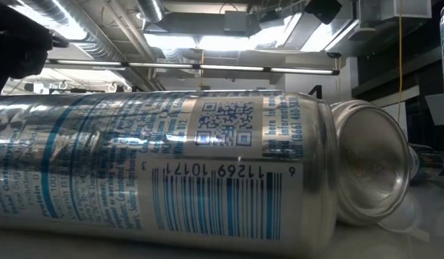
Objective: Place canned beverage on shelf
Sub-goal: Put the blue soda can on the shelf aligned with the other blue soda can
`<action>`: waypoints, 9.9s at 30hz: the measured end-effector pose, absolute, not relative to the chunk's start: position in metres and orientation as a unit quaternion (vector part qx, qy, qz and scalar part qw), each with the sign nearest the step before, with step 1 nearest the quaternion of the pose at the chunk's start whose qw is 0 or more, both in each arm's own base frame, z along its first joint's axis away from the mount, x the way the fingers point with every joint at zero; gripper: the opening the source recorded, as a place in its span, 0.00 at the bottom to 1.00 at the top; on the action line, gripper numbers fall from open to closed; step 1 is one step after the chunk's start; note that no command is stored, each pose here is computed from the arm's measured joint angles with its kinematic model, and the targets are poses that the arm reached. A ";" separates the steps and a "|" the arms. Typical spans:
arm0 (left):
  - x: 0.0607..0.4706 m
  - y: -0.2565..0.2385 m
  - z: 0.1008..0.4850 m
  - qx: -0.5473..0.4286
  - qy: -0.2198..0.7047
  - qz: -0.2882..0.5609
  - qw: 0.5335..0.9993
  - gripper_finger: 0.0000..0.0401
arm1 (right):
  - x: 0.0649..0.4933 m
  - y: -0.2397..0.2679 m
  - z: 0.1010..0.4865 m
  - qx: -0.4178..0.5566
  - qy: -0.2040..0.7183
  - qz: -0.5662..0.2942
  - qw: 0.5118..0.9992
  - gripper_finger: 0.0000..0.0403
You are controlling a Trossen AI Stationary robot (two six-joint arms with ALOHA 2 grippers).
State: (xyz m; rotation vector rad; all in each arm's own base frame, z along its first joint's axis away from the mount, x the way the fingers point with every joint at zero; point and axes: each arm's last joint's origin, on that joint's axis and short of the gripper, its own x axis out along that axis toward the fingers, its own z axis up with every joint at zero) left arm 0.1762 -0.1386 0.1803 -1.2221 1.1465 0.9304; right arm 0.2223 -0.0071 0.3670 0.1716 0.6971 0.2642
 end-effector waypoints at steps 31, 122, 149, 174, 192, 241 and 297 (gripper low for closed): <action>0.167 -0.131 0.158 -0.519 0.488 0.416 0.565 0.70 | 0.222 -0.008 0.367 0.080 0.340 0.121 0.929 0.67; 0.330 -0.054 0.229 -0.085 -0.006 0.492 0.866 0.55 | 0.331 -0.057 0.348 0.031 0.133 -0.022 0.990 0.67; 0.340 -0.041 0.253 -0.061 -0.046 0.406 0.911 0.55 | 0.332 -0.052 0.350 0.039 0.124 0.024 0.991 0.67; 0.340 -0.036 0.258 -0.082 -0.073 0.409 0.906 0.55 | 0.346 -0.053 0.336 0.066 0.130 0.010 0.989 0.67; 0.340 -0.036 0.258 -0.081 -0.071 0.410 0.906 0.55 | 0.348 -0.054 0.335 0.064 0.129 0.010 0.990 0.52; 0.271 -0.078 0.343 0.015 -0.094 0.363 0.927 0.87 | 0.326 -0.044 0.371 -0.012 0.263 0.155 0.952 0.54; 0.290 -0.036 0.312 -0.116 0.018 0.119 0.986 0.87 | 0.351 -0.043 0.336 0.068 0.306 0.238 0.919 0.55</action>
